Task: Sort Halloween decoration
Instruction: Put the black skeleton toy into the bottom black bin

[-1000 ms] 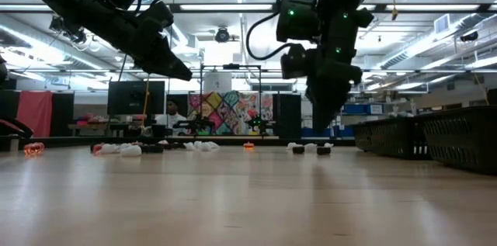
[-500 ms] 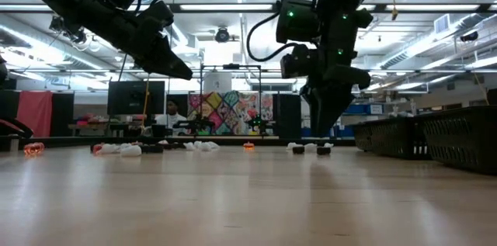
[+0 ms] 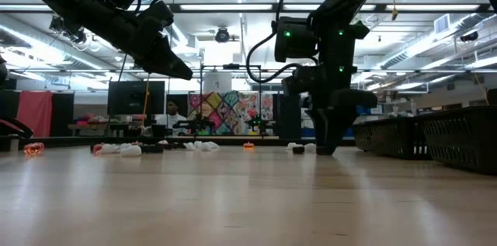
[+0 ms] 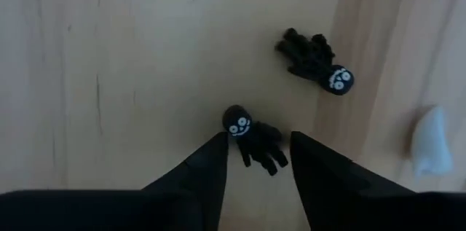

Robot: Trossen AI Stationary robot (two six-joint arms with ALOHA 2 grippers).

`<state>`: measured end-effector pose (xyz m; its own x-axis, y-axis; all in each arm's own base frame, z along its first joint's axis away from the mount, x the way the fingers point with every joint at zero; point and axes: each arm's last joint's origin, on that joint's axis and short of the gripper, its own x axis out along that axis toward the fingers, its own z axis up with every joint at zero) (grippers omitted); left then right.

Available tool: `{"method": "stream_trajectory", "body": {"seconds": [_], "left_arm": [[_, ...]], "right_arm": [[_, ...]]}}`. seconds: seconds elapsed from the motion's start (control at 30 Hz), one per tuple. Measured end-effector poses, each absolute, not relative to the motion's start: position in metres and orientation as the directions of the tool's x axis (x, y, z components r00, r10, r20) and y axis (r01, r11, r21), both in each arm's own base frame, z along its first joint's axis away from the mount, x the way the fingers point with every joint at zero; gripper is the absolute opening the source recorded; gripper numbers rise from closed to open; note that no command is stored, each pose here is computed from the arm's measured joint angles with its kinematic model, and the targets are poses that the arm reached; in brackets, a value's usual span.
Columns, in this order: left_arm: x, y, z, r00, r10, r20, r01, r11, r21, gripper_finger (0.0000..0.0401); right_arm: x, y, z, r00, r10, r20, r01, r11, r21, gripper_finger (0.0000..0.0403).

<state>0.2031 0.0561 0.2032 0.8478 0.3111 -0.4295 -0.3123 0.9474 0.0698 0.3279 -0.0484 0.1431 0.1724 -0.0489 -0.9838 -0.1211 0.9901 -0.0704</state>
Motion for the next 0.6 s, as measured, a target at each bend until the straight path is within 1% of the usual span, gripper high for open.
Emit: {"method": "stream_trajectory", "body": {"seconds": [0.13,0.27,0.37,0.47,0.6], "left_arm": [[0.2031,0.0560,0.2031,0.847,0.311,-0.430,-0.312,0.947,0.070,0.0157],[0.2030,0.0560,0.2030,0.847,0.311,-0.431,-0.312,0.948,0.070,0.0157],[0.2031,0.0560,0.2031,0.847,0.311,-0.430,-0.312,0.947,0.070,0.0157],[0.2030,0.0560,0.2030,0.847,0.311,-0.431,-0.312,0.948,0.070,0.0157],[0.2031,0.0560,0.2031,0.848,0.311,-0.430,-0.312,0.947,0.070,0.0157]], "right_arm": [[0.3280,-0.0476,0.1430,0.178,-0.014,-0.984,-0.154,0.987,-0.042,0.0113],[0.3287,-0.0473,0.1430,0.185,-0.005,-0.983,-0.146,0.989,-0.033,0.0061],[0.3288,-0.0472,0.1434,0.187,-0.003,-0.982,-0.137,0.990,-0.029,0.0035],[0.3287,-0.0472,0.1440,0.189,-0.003,-0.982,-0.121,0.992,-0.026,0.0028],[0.3287,-0.0471,0.1447,0.184,0.000,-0.983,-0.109,0.994,-0.020,0.0037]]}}
